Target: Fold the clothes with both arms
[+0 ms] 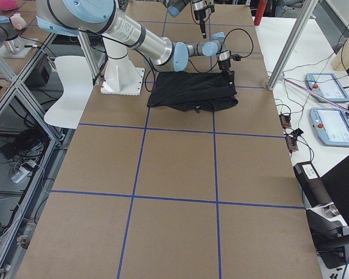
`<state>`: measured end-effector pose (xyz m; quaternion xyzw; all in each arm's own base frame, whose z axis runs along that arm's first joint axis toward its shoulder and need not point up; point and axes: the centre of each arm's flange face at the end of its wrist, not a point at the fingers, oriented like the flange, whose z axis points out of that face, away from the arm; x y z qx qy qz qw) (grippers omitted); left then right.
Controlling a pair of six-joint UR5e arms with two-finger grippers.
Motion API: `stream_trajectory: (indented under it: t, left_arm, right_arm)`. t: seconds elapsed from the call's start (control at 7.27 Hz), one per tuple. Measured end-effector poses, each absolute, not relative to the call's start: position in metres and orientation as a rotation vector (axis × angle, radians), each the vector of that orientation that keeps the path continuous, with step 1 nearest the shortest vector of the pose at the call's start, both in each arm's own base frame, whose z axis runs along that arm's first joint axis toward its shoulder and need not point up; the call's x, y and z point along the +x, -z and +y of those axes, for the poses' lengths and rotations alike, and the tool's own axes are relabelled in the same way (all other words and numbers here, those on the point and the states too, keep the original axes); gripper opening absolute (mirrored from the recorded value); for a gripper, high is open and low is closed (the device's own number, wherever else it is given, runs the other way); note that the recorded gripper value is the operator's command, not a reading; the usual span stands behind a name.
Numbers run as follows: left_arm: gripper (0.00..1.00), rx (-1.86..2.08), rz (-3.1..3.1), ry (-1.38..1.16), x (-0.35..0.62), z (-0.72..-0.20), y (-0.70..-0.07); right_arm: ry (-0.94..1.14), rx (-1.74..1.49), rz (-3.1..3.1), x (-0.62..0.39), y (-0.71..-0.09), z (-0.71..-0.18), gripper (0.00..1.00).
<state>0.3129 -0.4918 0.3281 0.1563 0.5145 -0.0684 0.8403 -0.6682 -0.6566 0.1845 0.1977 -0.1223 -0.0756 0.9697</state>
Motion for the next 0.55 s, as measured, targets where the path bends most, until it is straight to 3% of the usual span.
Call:
stream_trajectory:
  t: [0.55]
  left_arm:
    - [0.71, 0.327, 1.085, 0.145, 0.315, -0.492, -0.329]
  right_arm:
    - [0.145, 0.39, -0.265, -0.651, -0.179, -0.671, 0.0]
